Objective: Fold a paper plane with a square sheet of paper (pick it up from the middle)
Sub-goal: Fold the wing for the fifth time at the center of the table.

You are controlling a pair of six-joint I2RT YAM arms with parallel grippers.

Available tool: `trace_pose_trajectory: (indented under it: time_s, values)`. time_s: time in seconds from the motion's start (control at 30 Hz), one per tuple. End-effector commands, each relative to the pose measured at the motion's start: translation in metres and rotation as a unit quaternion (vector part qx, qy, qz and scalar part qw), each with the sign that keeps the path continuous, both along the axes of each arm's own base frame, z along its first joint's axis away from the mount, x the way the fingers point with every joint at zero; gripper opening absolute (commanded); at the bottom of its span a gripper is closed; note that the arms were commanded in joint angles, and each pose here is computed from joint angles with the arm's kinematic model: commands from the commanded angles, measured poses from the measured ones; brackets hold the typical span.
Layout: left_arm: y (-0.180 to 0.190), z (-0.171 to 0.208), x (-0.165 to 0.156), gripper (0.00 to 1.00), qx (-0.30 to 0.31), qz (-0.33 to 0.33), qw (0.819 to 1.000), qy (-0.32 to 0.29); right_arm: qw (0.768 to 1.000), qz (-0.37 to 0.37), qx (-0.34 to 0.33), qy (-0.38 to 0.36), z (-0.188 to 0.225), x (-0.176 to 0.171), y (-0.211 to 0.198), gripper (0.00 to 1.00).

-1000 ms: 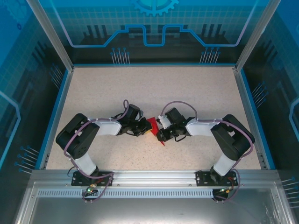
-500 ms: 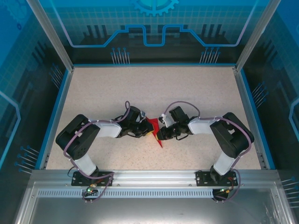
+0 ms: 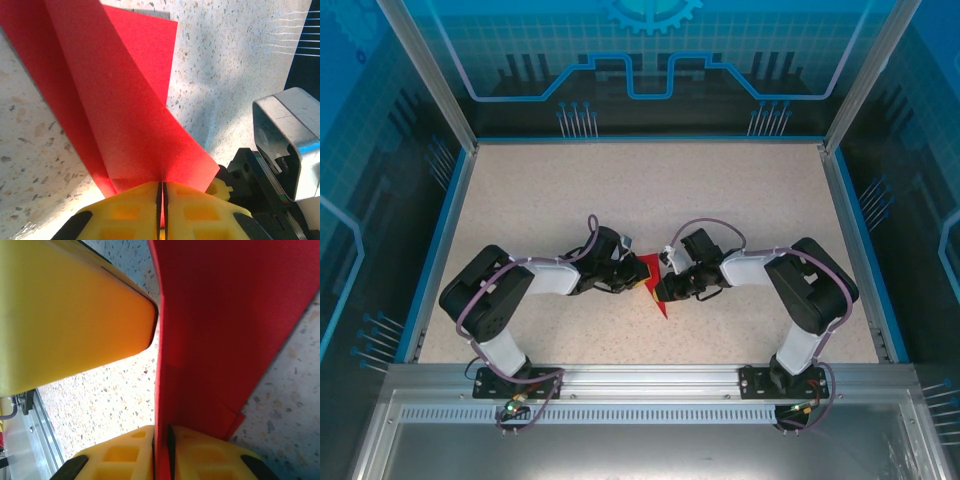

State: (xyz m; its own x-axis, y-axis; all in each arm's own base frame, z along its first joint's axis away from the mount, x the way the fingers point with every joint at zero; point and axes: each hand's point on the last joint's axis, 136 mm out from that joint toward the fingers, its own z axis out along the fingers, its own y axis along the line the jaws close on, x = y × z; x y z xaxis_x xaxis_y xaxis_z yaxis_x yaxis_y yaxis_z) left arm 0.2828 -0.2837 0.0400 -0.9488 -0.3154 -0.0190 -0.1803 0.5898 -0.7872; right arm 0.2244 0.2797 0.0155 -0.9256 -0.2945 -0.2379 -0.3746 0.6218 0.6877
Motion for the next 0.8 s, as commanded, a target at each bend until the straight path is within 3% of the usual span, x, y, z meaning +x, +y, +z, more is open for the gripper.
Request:
trace_pose_trajectory:
  time_s: [0.0, 0.57, 0.77]
  values:
    - [-0.003, -0.004, -0.006, 0.12, -0.002, -0.015, 1.0, 0.003, 1.0, -0.008, -0.013, 0.022, -0.008, 0.0, -0.005, 0.16]
    - [-0.003, -0.02, -0.005, 0.1, 0.022, -0.017, 0.999, 0.022, 0.999, -0.011, 0.009, 0.04, 0.012, -0.004, 0.0, 0.24]
    - [-0.003, -0.022, -0.005, 0.1, 0.024, -0.017, 0.999, 0.024, 0.999, -0.018, -0.012, 0.05, 0.011, -0.009, -0.008, 0.25]
